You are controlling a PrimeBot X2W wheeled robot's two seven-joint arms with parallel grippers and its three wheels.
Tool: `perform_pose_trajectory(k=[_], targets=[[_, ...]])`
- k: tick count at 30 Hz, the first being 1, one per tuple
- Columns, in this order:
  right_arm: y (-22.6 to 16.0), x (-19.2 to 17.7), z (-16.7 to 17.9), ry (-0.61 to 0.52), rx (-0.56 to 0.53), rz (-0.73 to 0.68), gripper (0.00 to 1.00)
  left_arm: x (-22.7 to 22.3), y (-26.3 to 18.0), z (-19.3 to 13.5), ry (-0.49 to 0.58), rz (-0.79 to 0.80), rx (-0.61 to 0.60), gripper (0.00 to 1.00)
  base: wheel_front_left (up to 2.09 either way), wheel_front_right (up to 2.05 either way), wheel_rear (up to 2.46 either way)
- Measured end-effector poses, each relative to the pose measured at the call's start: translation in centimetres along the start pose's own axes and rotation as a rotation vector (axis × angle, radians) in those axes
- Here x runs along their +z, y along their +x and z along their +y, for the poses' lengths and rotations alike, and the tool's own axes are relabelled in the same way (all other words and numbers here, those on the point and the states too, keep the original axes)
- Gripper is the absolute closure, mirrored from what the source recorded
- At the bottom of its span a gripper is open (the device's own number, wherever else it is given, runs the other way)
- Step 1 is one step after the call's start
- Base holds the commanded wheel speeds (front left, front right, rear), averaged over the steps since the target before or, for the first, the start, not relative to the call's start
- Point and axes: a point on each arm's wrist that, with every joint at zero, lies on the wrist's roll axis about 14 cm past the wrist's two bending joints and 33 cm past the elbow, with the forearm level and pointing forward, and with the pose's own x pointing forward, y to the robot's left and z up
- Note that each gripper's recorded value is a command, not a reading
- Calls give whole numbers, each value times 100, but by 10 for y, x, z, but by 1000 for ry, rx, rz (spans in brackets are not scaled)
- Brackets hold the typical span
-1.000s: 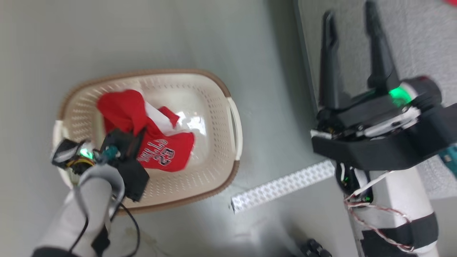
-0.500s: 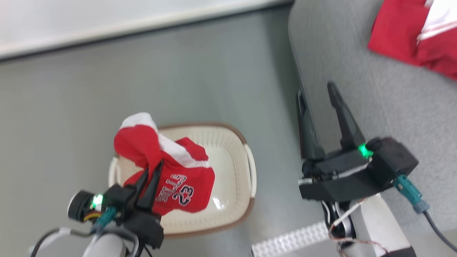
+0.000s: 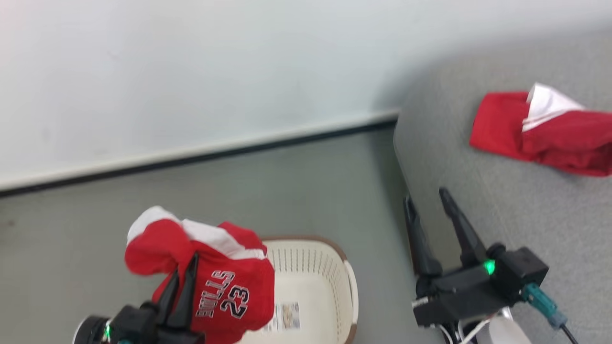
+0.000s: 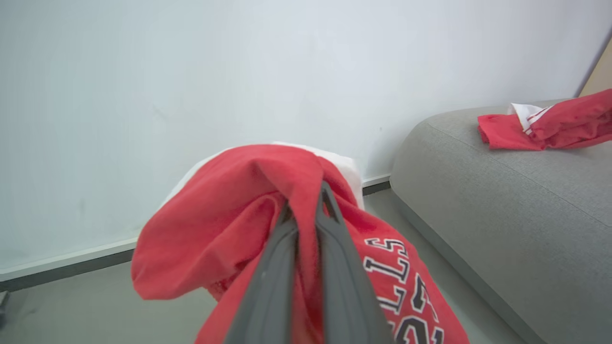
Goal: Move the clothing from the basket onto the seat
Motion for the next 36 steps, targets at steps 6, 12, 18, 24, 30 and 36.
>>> perform_pose_trajectory(k=[6,12,18,24,30,36], targets=[[-23,17,14,9,10,-32,0,41,-26,2,25,-95,38,100,0,0,0],[-37,25,29,21,40,-50,0,75,-44,1,55,-185,45,100,0,0,0],[-41,24,52,43,113,-41,0,98,-52,-8,115,-245,-28,100,0,0,0],[-38,29,77,66,211,-49,0,118,-44,-31,150,-308,-137,100,0,0,0],[-41,24,99,69,311,-20,0,132,-35,-66,164,-358,-278,100,0,0,0],[-45,16,109,37,381,18,0,148,-32,-98,166,-413,-389,100,0,0,0]])
